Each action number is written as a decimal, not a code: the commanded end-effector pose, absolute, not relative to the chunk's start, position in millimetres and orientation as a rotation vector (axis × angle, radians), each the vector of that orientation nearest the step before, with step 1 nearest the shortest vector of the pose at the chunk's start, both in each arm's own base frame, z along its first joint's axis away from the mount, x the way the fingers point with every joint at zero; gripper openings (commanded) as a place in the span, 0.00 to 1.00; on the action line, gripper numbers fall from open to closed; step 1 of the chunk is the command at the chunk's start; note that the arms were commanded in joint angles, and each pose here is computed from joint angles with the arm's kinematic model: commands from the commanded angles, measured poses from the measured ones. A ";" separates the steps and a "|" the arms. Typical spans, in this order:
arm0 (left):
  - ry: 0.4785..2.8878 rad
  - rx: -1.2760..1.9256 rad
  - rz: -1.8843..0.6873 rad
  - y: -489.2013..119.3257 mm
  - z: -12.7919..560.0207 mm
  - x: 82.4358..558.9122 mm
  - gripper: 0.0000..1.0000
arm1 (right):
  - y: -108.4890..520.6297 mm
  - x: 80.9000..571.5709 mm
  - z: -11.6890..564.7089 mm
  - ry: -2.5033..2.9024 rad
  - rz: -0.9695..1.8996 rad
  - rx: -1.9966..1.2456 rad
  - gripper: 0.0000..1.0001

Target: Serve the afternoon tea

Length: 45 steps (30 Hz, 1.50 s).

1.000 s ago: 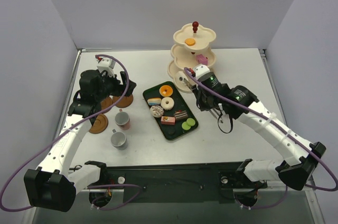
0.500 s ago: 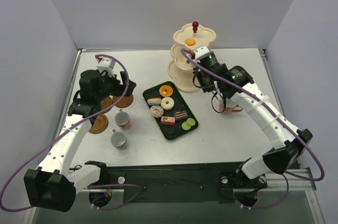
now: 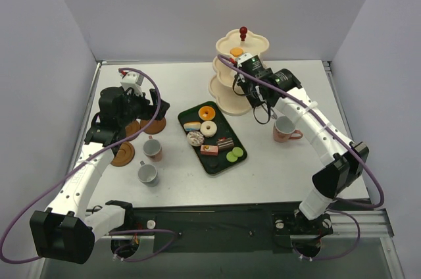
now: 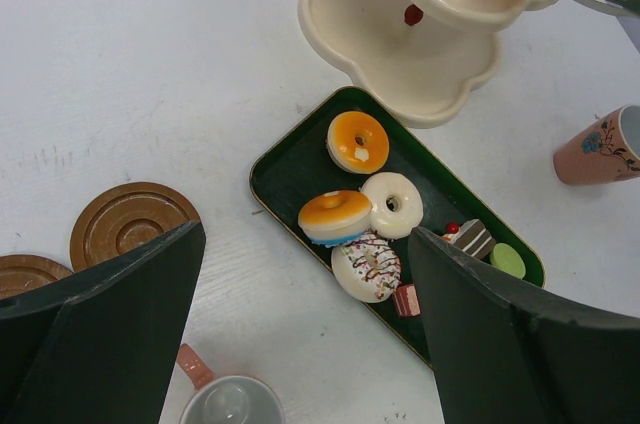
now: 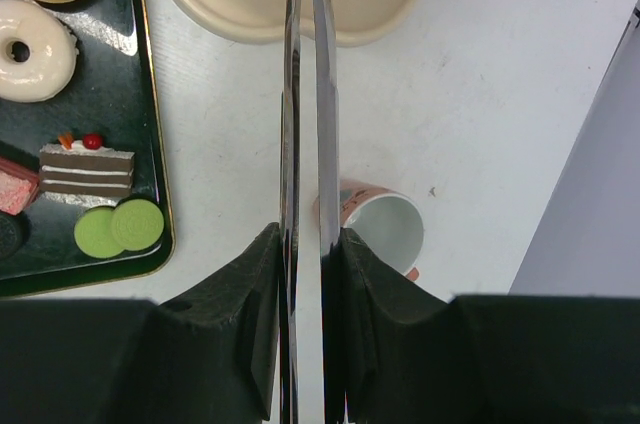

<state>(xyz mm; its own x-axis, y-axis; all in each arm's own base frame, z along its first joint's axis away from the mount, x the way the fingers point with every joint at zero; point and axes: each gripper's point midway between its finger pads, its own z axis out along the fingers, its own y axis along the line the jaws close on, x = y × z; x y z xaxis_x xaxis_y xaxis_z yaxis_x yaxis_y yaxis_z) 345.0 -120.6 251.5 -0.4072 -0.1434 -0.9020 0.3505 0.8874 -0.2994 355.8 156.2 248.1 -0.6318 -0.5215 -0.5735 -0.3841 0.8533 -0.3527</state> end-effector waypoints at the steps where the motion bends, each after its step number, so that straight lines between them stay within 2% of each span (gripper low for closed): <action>1: 1.848 0.170 -0.551 -121.7 272.6 350.4 0.94 | 156.3 367.7 259.3 2.305 -0.290 -0.664 0.00; 13: 1.844 0.169 -0.552 -121.4 274.3 350.5 0.94 | 148.8 389.0 243.4 2.320 -0.450 -0.656 0.00; 21: 1.848 0.167 -0.551 -120.9 272.3 350.7 0.94 | 150.9 393.2 239.9 2.326 -0.454 -0.659 0.29; 27: 1.848 0.167 -0.551 -120.9 272.3 350.7 0.94 | 155.8 391.5 243.1 2.323 -0.407 -0.661 0.40; 38: 1.851 0.167 -0.552 -121.0 271.2 351.2 0.94 | 165.8 366.5 261.4 2.280 -0.297 -0.658 0.41; 45: 1.852 0.162 -0.546 -119.7 271.2 351.7 0.94 | 171.9 330.2 265.7 2.261 -0.234 -0.665 0.42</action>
<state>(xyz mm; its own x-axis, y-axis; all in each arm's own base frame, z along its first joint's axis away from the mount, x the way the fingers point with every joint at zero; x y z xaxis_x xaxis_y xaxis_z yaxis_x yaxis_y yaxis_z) 345.5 -118.9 251.7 -0.4068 -0.1461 -0.9018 0.3479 0.8880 -0.3008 354.8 170.2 249.8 -0.6033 -0.5575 -0.5703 -0.3999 0.8302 -0.3884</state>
